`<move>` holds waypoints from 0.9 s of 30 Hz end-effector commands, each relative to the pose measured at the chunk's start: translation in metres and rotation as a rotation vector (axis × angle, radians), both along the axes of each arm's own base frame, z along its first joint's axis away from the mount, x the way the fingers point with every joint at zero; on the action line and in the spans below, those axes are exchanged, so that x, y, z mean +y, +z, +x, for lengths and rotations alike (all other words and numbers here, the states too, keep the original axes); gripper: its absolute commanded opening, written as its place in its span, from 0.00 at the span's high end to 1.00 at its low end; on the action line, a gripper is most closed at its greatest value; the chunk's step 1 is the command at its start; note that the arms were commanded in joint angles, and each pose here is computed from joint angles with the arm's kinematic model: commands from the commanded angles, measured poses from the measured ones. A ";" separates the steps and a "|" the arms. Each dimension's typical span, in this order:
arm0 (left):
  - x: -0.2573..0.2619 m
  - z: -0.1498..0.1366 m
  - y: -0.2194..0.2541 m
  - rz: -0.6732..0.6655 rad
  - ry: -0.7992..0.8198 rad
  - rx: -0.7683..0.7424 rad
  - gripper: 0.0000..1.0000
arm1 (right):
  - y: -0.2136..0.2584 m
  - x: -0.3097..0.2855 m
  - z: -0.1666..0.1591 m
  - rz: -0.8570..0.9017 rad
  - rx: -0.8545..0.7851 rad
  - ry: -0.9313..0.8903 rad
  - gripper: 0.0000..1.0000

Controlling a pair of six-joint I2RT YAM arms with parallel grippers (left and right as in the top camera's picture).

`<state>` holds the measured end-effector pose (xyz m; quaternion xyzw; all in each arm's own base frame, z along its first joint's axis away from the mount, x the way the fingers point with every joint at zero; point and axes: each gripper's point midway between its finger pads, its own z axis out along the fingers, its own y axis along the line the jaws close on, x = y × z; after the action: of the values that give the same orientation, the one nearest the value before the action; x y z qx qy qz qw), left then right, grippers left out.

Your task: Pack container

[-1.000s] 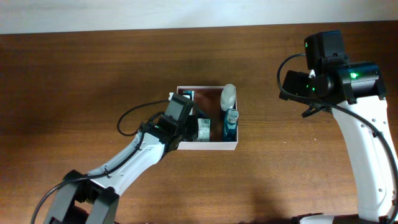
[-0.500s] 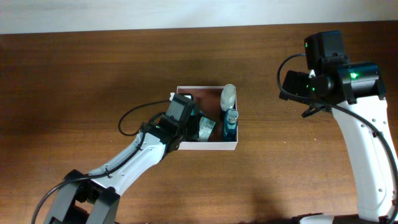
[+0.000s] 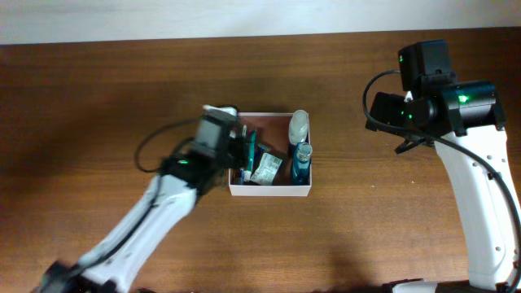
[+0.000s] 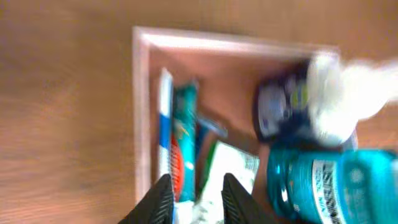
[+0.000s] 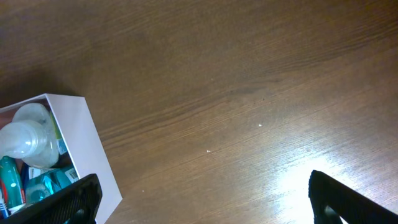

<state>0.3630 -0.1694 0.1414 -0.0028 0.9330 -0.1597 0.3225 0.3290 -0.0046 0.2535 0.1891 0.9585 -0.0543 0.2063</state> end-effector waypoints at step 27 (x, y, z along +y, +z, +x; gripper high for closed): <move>0.136 -0.011 0.038 0.056 0.284 0.005 0.01 | 0.004 -0.002 0.002 -0.007 -0.011 -0.006 0.01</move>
<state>0.3510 -0.0340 0.1699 -0.1328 0.9317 -0.0864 0.3270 0.3290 -0.0046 0.2535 0.1889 0.9586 -0.0542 0.2062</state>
